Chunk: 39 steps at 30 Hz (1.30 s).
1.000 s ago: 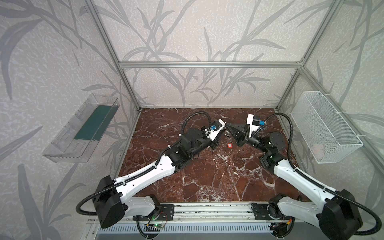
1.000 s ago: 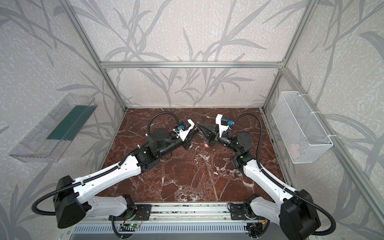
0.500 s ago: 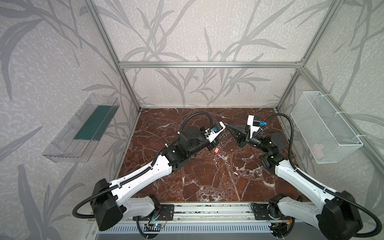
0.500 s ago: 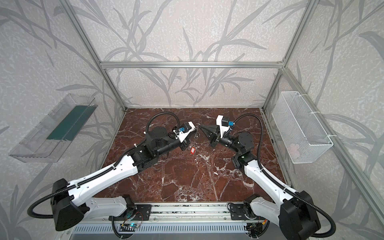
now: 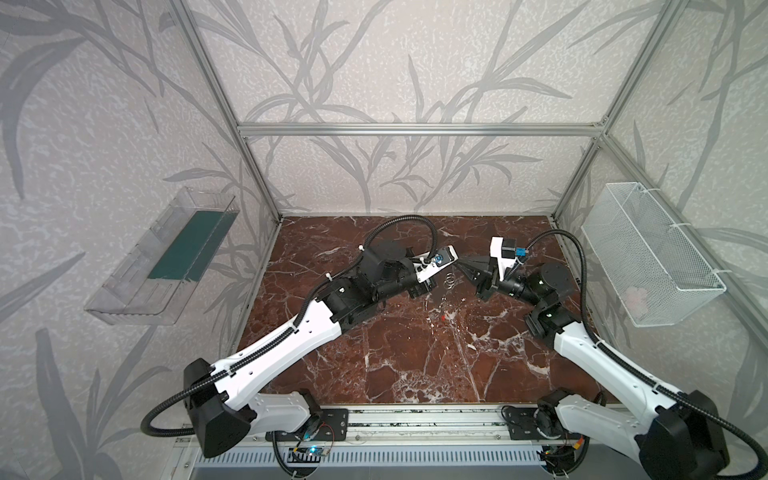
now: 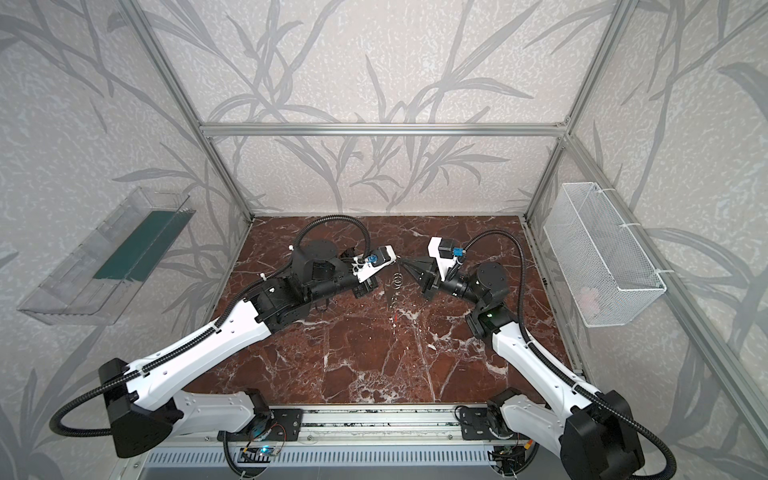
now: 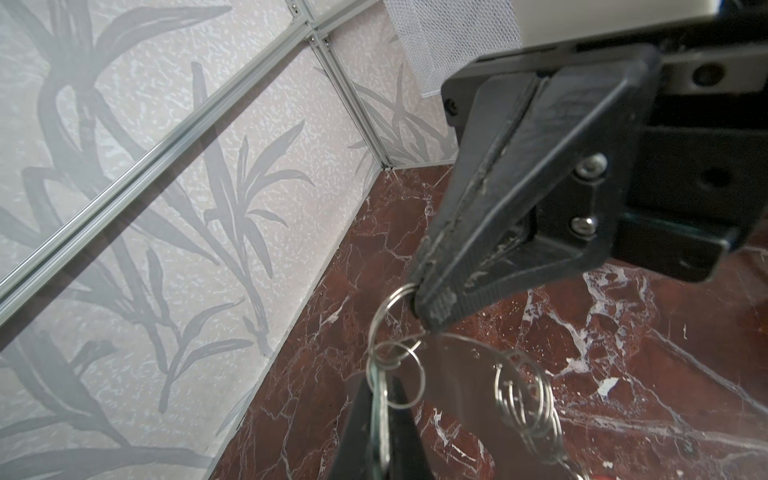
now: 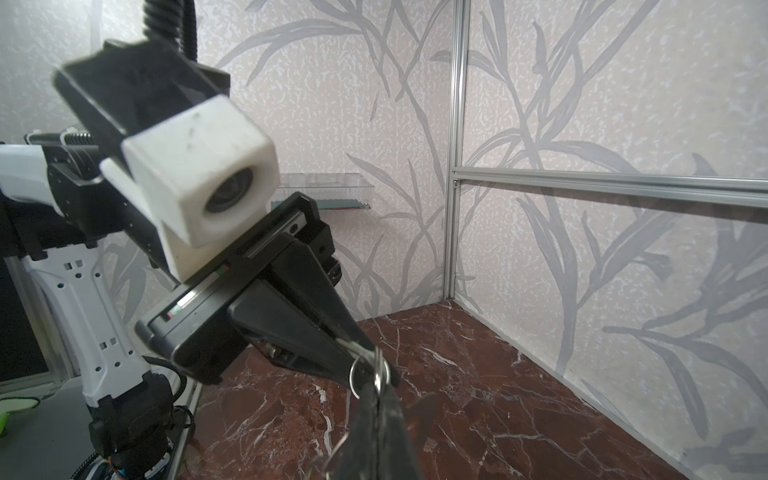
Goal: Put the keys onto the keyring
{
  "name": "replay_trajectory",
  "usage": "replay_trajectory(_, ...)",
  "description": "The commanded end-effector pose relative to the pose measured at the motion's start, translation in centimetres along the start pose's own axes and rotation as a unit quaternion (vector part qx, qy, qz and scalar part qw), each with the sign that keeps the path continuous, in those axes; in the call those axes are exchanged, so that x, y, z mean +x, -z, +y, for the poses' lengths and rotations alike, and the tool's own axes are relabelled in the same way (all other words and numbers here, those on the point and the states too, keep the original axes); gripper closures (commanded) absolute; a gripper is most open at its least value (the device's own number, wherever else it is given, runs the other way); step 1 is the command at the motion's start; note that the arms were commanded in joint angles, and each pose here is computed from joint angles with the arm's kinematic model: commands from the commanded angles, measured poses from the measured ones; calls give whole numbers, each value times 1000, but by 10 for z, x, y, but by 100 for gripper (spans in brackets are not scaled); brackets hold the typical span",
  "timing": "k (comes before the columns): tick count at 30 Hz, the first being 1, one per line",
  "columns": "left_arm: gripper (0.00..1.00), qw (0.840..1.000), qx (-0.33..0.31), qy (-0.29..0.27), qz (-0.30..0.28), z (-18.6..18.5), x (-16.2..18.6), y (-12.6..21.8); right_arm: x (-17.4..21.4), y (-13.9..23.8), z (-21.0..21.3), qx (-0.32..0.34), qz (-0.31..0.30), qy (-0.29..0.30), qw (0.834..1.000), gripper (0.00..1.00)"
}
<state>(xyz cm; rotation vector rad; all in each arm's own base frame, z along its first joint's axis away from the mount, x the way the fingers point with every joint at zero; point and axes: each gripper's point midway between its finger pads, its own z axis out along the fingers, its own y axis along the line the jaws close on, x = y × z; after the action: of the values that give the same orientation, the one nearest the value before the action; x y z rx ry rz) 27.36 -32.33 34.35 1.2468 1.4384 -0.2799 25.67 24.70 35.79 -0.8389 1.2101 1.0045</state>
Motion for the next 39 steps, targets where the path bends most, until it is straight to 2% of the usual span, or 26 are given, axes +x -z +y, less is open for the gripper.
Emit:
replay_trajectory(1, 100, 999, 31, -24, 9, -5, -2, 4, -16, 1, 9, -17, -1, 39, 999, 100)
replay_trajectory(14, 100, 995, 88, -12, 41, -12, 1, -1, 4, 1, 16, -39, 64, 59, 995, 100)
replay_trajectory(22, 100, 989, 93, -38, 108, -11, 24, -2, 36, 9, -4, 25, 125, 51, 991, 100)
replay_trajectory(25, 100, 984, 96, -46, 140, -11, 35, -6, 47, 11, -9, 42, 131, 42, 990, 91)
replay_trajectory(28, 100, 981, 96, -43, 165, -11, 47, -13, 54, 15, -15, 62, 125, 36, 990, 70)
replay_trajectory(31, 100, 978, 97, -29, 184, -14, 58, -22, 63, 25, -28, 105, 126, 33, 986, 58)
replay_trajectory(35, 100, 975, 94, -1, 202, -17, 71, -41, 76, 53, -59, 214, 144, 34, 965, 51)
replay_trajectory(37, 100, 975, 90, 19, 203, -17, 74, -53, 83, 69, -72, 266, 166, 43, 949, 50)
replay_trajectory(39, 100, 974, 93, 29, 203, -18, 75, -70, 88, 89, -86, 328, 189, 54, 924, 50)
